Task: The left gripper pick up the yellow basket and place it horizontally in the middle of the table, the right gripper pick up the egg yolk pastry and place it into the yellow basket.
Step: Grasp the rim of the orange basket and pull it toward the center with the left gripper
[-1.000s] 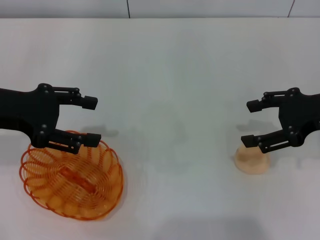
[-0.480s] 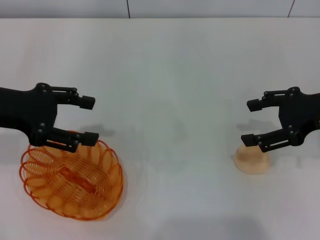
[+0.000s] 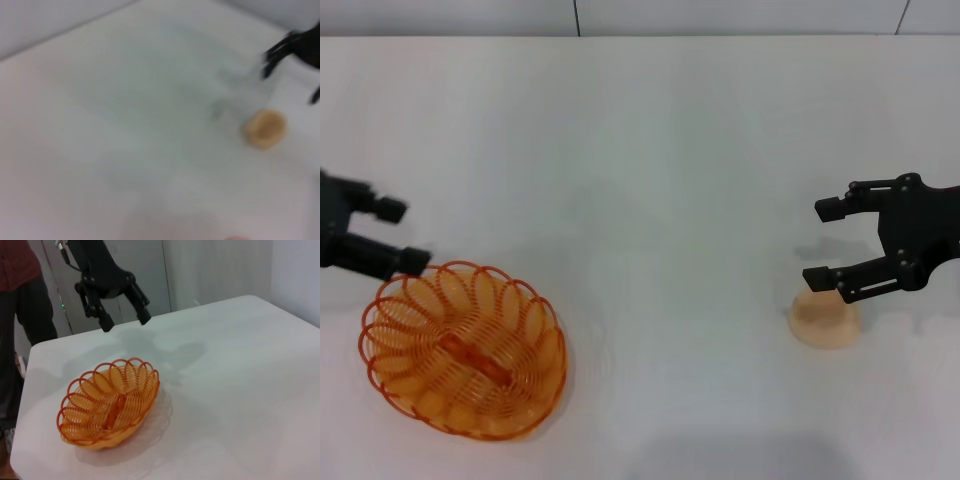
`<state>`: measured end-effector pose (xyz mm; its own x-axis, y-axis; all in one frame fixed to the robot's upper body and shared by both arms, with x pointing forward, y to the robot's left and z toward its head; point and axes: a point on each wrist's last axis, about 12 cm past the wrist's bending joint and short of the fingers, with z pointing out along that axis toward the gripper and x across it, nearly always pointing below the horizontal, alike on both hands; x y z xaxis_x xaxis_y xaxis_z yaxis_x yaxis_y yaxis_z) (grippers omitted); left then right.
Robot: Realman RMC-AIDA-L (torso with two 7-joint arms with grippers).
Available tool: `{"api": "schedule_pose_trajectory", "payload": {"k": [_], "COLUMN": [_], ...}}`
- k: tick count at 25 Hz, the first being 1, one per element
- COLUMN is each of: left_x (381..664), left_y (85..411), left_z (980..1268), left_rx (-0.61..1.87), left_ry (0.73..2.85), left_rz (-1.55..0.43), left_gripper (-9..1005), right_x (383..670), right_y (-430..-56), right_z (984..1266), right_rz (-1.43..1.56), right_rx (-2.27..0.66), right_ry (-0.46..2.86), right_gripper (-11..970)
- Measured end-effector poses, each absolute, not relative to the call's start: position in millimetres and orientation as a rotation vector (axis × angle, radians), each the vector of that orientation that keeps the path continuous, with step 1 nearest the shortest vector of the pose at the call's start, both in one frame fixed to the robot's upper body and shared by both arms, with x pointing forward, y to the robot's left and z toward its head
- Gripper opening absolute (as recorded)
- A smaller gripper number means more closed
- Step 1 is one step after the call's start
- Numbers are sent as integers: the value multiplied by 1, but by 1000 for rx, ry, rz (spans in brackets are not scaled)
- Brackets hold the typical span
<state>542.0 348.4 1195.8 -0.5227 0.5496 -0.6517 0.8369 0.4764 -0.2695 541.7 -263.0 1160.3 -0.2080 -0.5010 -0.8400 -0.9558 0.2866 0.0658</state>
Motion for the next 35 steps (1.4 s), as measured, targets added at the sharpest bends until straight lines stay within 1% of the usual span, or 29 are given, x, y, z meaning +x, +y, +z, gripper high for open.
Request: {"api": "schedule_pose_trajectory", "payload": {"k": [6,11,17,22,30,35], "left_x": [541,539,542,548,553,557], "left_y": [362,368,369,364,356,352], "left_z": [1187,1178,1166,1154,1147,1147], "left_rx": [1052,998,929,900,923,913], "left_ry": [2496,2608,2656,2689,2746,2778], "left_rz": [-681,-617,-590,-608,-599,-576], "left_gripper": [840,827,812,799,779,766], "right_x": [542,543,542,542,541,541], "right_y": [-262,-261,-262,-263,-263,-263], "right_z": [1161,1162,1161,1160,1159,1158], "right_rz": [801,802,801,802,814,819], "right_rx": [-1305,-1303,-1299,-1296,-1286,-1283], "right_ry": [1822,1819,1821,1825,1823,1826], "right_gripper": [869,868,869,868,869,869]}}
